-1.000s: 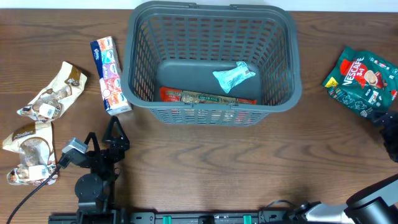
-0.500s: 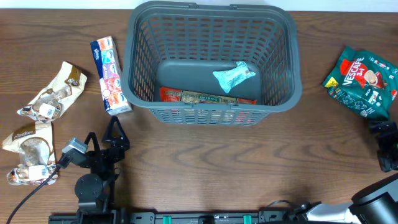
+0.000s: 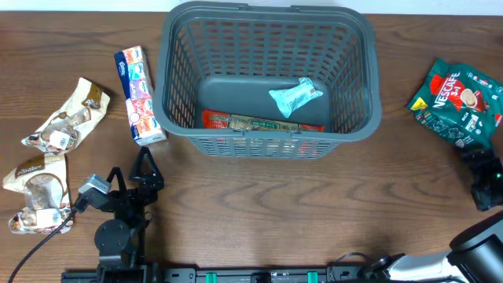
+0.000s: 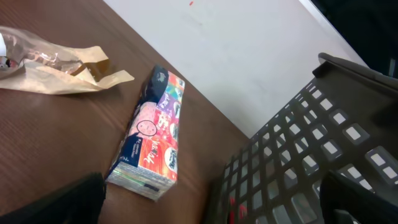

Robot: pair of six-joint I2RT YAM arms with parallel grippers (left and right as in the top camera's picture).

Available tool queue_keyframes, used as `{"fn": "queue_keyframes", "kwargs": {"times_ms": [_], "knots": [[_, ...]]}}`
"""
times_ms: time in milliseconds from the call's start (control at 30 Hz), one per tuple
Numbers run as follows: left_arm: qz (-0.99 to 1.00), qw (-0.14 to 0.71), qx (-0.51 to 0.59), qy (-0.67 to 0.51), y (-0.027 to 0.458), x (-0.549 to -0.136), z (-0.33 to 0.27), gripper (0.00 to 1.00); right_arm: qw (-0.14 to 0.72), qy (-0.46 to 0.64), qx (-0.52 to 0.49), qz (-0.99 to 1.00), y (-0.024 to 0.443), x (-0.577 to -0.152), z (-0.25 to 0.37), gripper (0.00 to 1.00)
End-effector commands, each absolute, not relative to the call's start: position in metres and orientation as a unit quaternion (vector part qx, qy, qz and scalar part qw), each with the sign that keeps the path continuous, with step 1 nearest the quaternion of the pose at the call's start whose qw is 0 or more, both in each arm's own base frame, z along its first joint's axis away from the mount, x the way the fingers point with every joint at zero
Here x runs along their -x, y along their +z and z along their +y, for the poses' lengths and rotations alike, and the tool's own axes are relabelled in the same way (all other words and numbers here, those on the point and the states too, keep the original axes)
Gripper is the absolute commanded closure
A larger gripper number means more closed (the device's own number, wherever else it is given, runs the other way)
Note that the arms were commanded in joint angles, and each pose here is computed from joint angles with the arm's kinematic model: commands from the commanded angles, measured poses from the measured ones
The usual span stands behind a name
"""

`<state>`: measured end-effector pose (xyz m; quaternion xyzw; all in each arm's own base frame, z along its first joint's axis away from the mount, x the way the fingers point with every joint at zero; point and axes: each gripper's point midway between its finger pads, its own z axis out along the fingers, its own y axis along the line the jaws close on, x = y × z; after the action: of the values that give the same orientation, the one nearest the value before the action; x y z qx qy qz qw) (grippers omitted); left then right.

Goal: Pack container

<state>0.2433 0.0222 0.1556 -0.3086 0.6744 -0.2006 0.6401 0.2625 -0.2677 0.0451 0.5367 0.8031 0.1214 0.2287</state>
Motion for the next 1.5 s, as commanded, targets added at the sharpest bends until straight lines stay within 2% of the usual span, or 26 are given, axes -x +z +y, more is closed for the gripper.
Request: {"fn": "queue_keyframes", "kwargs": {"times_ms": [0,167,533,933,1267,1467], "knots": [[0.690,0.625,0.314,-0.188,0.138,-0.243,0.024,0.01,0.255,0.114,-0.508,0.815,0.071,-0.285,-0.279,0.01],[0.690,0.625,0.314,-0.188,0.138,-0.243,0.024,0.01,0.259,0.107,-0.531,0.800,0.089,-0.288,-0.290,0.01],[0.690,0.625,0.314,-0.188,0.138,-0.243,0.024,0.01,0.210,0.034,-0.571,0.793,0.078,-0.255,-0.308,0.01],[0.690,0.625,0.314,-0.188,0.138,-0.243,0.024,0.01,0.197,0.112,-0.548,0.805,0.038,-0.275,-0.298,0.01],[0.690,0.625,0.314,-0.188,0.138,-0.243,0.024,0.01,0.268,0.164,-0.493,0.811,0.053,-0.307,-0.298,0.01],[0.690,0.625,0.314,-0.188,0.138,-0.243,0.024,0.01,0.275,0.165,-0.490,0.810,0.054,-0.310,-0.299,0.01]]}}
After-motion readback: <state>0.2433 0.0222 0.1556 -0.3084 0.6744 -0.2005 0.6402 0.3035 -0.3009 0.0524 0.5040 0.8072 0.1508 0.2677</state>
